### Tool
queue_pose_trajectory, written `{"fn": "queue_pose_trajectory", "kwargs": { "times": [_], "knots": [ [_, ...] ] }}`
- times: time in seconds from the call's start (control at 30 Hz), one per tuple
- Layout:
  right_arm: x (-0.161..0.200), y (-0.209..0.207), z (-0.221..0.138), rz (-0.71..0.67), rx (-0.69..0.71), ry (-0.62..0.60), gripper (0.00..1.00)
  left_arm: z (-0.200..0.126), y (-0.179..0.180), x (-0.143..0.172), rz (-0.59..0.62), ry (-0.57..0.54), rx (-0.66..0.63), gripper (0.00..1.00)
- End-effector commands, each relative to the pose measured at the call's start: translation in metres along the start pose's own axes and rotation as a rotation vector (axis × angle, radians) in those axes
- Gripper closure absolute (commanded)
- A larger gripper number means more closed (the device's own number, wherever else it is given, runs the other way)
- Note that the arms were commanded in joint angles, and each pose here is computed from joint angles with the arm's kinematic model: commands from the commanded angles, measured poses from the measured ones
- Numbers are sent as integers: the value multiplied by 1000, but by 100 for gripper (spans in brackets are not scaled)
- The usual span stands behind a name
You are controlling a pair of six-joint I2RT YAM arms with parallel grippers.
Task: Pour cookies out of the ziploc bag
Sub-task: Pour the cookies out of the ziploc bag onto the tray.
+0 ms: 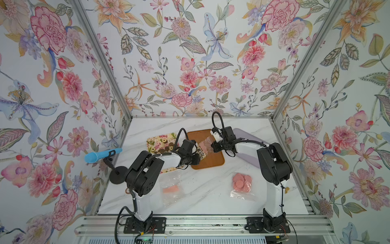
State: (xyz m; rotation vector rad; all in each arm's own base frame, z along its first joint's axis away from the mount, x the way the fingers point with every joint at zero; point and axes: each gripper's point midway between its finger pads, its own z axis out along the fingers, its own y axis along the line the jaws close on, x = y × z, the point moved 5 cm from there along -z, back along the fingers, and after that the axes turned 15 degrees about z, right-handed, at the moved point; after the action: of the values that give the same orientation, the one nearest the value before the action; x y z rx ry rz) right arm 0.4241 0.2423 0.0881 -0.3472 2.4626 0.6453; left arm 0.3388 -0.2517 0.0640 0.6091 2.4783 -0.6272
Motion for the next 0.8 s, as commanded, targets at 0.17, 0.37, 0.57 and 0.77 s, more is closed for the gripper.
{"fn": "queue_pose_trajectory", "kwargs": {
  "times": [0.17, 0.37, 0.57, 0.77],
  "knots": [
    [-8, 7, -14, -18, -7, -18, 100, -2, -3, -2, 39, 16, 8, 100],
    [-18, 23, -16, -36, -108, -42, 100, -33, 3, -27, 108, -18, -98, 100],
    [-27, 36, -3, 3, -297, -30, 100, -65, 5, -59, 187, -58, -228, 100],
    [-36, 35, 6, 57, -354, -71, 100, -87, 4, -73, 201, -111, -290, 100]
  ]
}}
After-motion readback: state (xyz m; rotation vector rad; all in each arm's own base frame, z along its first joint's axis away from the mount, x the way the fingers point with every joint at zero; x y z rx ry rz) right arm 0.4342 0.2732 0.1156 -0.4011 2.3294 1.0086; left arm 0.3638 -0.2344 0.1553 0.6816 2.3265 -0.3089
